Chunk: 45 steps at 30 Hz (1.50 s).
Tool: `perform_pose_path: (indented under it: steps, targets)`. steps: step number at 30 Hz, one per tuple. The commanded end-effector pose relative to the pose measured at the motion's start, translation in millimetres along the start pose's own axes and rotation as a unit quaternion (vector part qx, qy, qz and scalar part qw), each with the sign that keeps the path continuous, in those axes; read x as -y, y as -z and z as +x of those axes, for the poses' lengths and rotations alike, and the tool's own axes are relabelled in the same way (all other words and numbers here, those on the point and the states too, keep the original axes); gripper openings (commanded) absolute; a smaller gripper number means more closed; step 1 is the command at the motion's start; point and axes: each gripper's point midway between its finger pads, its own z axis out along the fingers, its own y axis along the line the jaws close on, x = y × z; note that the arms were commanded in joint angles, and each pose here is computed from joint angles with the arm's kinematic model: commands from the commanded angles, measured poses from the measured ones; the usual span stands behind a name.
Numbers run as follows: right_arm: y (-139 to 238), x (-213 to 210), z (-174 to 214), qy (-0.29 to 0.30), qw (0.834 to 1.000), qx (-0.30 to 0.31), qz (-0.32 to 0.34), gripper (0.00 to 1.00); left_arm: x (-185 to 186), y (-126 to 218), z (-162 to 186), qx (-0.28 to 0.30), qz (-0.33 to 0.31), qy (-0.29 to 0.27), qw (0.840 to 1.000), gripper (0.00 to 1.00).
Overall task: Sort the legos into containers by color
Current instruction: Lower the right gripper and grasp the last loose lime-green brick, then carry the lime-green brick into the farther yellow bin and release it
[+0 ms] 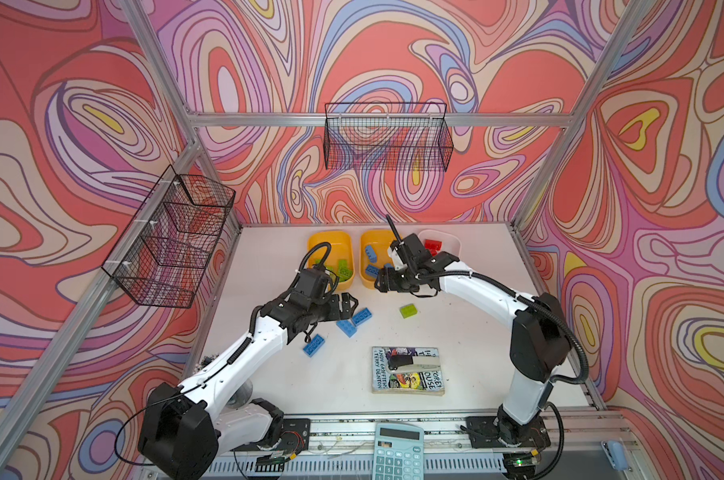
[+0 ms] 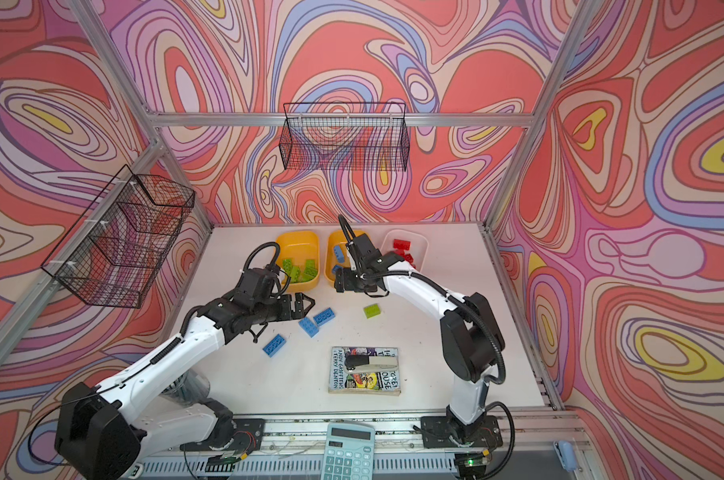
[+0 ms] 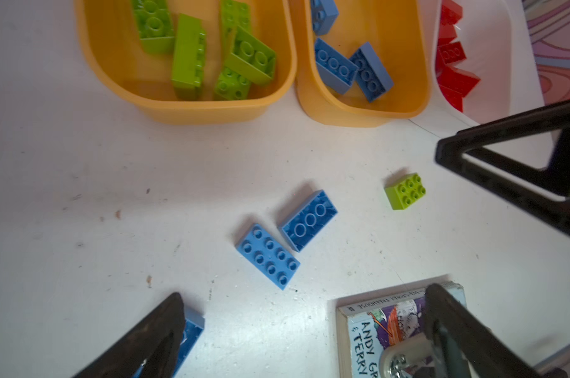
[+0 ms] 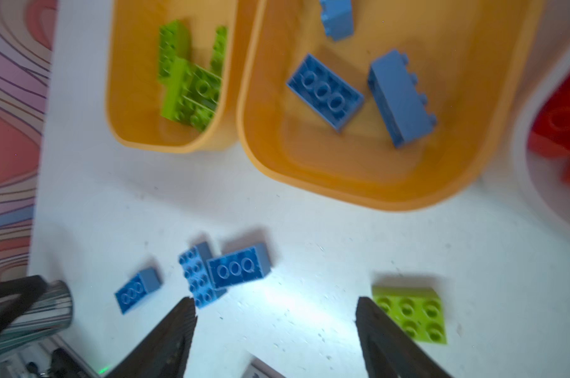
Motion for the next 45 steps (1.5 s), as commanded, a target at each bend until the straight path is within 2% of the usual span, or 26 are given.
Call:
perform_pose_path:
  steps: [1, 12, 22, 25, 28, 32, 40, 45]
  targets:
    - [-5.2, 33.5, 31.0, 0.007, 0.998, -0.027, 0.057, 0.84, 18.0, -7.2, 0.9, 0.005, 0.027, 0.003, 1.000, 1.00]
    - [-22.6, 71.3, 48.4, 0.037, 0.990, -0.053, 0.125, 0.85, 18.6, -1.7, 5.1, 0.017, 0.016, 0.013, 1.000, 1.00]
    - [-55.1, 82.1, 45.4, 0.050, 0.988, -0.071, 0.124, 0.83, 8.2, 5.9, -2.4, 0.034, -0.017, -0.005, 0.999, 1.00]
    - [-64.3, 81.0, 47.0, 0.047, 0.989, -0.078, 0.118, 0.76, 7.1, 6.1, -5.4, 0.037, -0.025, -0.014, 0.999, 1.00]
    - [-66.7, 81.4, 49.2, 0.038, 0.989, -0.082, 0.117, 0.61, 7.0, 4.6, -7.5, 0.035, -0.031, -0.024, 0.999, 1.00]
    - [-60.8, 84.6, 48.0, 0.032, 0.988, -0.080, 0.131, 0.46, 6.6, 0.7, -9.9, 0.033, -0.039, -0.034, 0.998, 1.00]
    - [-27.9, 55.2, -0.8, 0.036, 0.992, -0.038, 0.114, 0.45, 7.9, -8.1, -18.0, 0.032, -0.049, -0.051, 0.997, 1.00]
    - [-18.5, 6.5, -51.0, 0.043, 0.999, -0.001, 0.034, 0.45, -5.3, -3.9, -25.0, 0.044, -0.065, -0.035, 0.996, 1.00]
